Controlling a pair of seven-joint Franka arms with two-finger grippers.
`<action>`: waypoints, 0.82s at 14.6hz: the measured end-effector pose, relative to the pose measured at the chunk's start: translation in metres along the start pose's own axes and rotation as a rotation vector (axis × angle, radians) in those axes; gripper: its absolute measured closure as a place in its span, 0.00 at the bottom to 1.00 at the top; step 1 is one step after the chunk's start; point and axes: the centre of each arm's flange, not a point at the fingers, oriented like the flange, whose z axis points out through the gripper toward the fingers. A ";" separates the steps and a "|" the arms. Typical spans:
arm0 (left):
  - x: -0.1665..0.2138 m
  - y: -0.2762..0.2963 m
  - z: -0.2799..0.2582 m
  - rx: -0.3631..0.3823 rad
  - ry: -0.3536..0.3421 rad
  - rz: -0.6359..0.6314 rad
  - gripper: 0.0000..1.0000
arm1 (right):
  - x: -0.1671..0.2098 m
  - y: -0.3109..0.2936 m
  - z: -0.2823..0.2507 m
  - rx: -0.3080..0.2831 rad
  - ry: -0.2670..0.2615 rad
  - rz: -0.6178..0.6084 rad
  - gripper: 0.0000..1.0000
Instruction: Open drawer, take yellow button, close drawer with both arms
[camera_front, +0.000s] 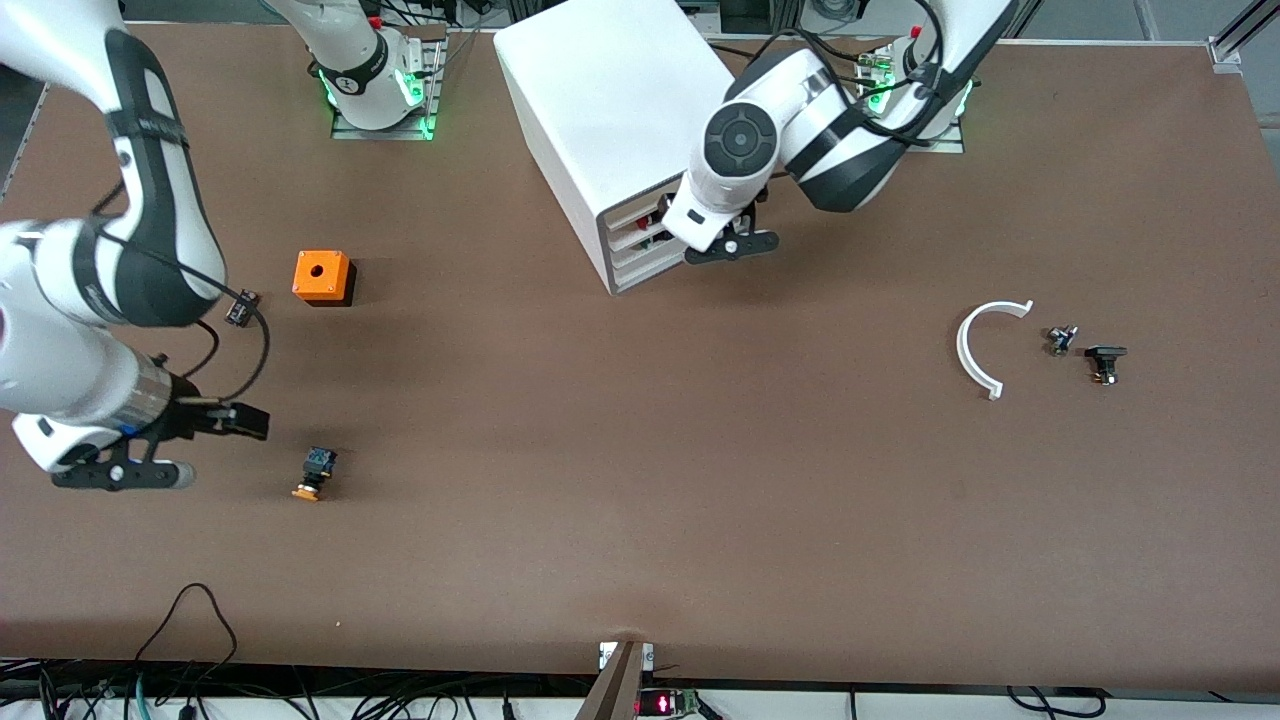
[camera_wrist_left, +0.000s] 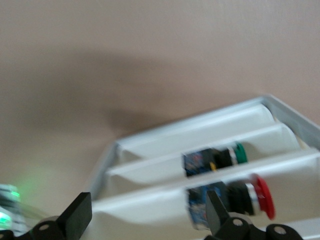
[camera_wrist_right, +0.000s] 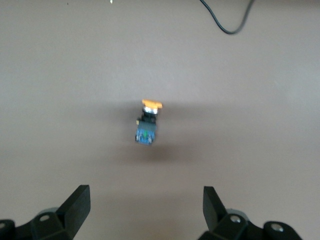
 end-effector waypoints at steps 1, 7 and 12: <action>0.013 -0.013 -0.018 0.021 0.016 0.024 0.00 | -0.007 0.001 -0.018 -0.004 -0.003 0.006 0.00; 0.082 -0.108 -0.114 0.060 0.061 0.170 0.00 | -0.059 0.000 -0.090 -0.017 0.004 0.015 0.00; 0.126 -0.203 -0.170 0.062 0.135 0.326 0.00 | -0.105 -0.003 -0.135 -0.017 0.012 0.019 0.00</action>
